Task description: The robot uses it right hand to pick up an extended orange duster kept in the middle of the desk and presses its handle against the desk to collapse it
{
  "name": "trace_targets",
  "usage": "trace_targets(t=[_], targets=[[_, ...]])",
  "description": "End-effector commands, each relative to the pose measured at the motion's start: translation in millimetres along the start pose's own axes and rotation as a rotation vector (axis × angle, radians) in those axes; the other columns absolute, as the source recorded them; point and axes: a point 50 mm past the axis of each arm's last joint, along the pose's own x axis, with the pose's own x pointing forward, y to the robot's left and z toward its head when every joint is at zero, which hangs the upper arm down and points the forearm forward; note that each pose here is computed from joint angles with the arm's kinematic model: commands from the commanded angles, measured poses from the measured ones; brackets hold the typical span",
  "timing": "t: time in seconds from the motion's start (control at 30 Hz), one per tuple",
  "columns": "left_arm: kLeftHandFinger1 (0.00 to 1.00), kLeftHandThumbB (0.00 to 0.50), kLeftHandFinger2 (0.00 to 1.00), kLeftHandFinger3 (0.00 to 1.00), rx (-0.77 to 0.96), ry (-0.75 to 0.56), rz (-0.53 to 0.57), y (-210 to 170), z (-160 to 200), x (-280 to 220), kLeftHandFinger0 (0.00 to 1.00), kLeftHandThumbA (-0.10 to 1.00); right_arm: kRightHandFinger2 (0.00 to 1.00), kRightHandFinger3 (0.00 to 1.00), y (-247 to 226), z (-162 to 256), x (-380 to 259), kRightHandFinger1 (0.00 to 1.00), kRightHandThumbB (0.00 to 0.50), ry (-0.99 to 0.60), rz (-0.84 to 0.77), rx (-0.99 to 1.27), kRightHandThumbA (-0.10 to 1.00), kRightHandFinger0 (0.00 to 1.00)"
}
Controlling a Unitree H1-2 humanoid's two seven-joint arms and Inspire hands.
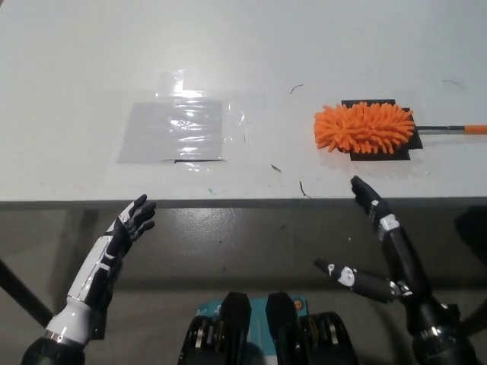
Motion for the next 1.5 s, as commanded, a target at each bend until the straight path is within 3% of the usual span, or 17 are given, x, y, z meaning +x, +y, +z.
trace_targets(t=[0.0, 0.03, 0.07, 0.17, 0.33, 0.47, 0.73, 0.87, 1.17, 1.3, 1.37, 1.47], targets=[[1.00, 0.234, 1.00, 1.00, 0.005, -0.103, -0.015, 5, 16, 10, 1.00, 1.00, 1.00, 1.00, -9, 22, 2, 1.00, 0.196, -0.129, -0.034, -0.052, 1.00, 1.00], [1.00, 0.251, 1.00, 1.00, 0.004, -0.114, -0.015, 5, 18, 10, 1.00, 1.00, 1.00, 1.00, -17, 34, 3, 1.00, 0.216, -0.174, -0.044, -0.084, 1.00, 1.00], [1.00, 0.255, 1.00, 1.00, 0.004, -0.120, -0.016, 4, 18, 11, 1.00, 1.00, 1.00, 1.00, -34, 53, 10, 1.00, 0.194, -0.249, -0.058, -0.164, 1.00, 1.00], [1.00, 0.259, 1.00, 1.00, 0.000, -0.119, -0.014, 4, 19, 11, 1.00, 1.00, 1.00, 1.00, -49, 71, 20, 1.00, 0.248, -0.248, -0.063, -0.206, 1.00, 1.00], [1.00, 0.260, 1.00, 1.00, 0.002, -0.119, -0.019, 3, 19, 10, 1.00, 1.00, 1.00, 1.00, -78, 97, 47, 1.00, 0.286, -0.226, -0.018, -0.311, 1.00, 1.00], [1.00, 0.257, 1.00, 1.00, -0.003, -0.117, -0.021, 2, 19, 9, 1.00, 1.00, 1.00, 1.00, -105, 110, 85, 1.00, 0.367, -0.180, 0.018, -0.412, 1.00, 1.00], [1.00, 0.256, 1.00, 1.00, -0.003, -0.113, -0.022, 1, 18, 6, 1.00, 1.00, 1.00, 1.00, -145, 132, 166, 1.00, 0.334, -0.078, 0.097, -0.594, 1.00, 1.00], [1.00, 0.257, 1.00, 1.00, -0.008, -0.101, -0.018, 3, 17, 3, 1.00, 1.00, 1.00, 1.00, -151, 138, 203, 1.00, 0.358, 0.009, 0.160, -0.625, 1.00, 1.00], [1.00, 0.255, 1.00, 1.00, -0.015, -0.091, -0.022, -2, 15, 1, 1.00, 1.00, 1.00, 1.00, -147, 134, 279, 1.00, 0.355, 0.204, 0.319, -0.766, 1.00, 1.00], [1.00, 0.237, 1.00, 1.00, -0.021, -0.079, -0.016, -2, 13, -4, 1.00, 1.00, 1.00, 1.00, -135, 127, 298, 1.00, 0.322, 0.271, 0.399, -0.816, 1.00, 1.00], [1.00, 0.240, 1.00, 1.00, -0.024, -0.073, -0.011, -3, 12, -6, 1.00, 1.00, 1.00, 1.00, -131, 120, 303, 1.00, 0.331, 0.294, 0.438, -0.814, 1.00, 1.00], [1.00, 0.257, 1.00, 1.00, -0.017, -0.073, -0.012, -5, 11, -7, 1.00, 1.00, 1.00, 1.00, -123, 108, 312, 1.00, 0.393, 0.339, 0.490, -0.841, 1.00, 1.00]])
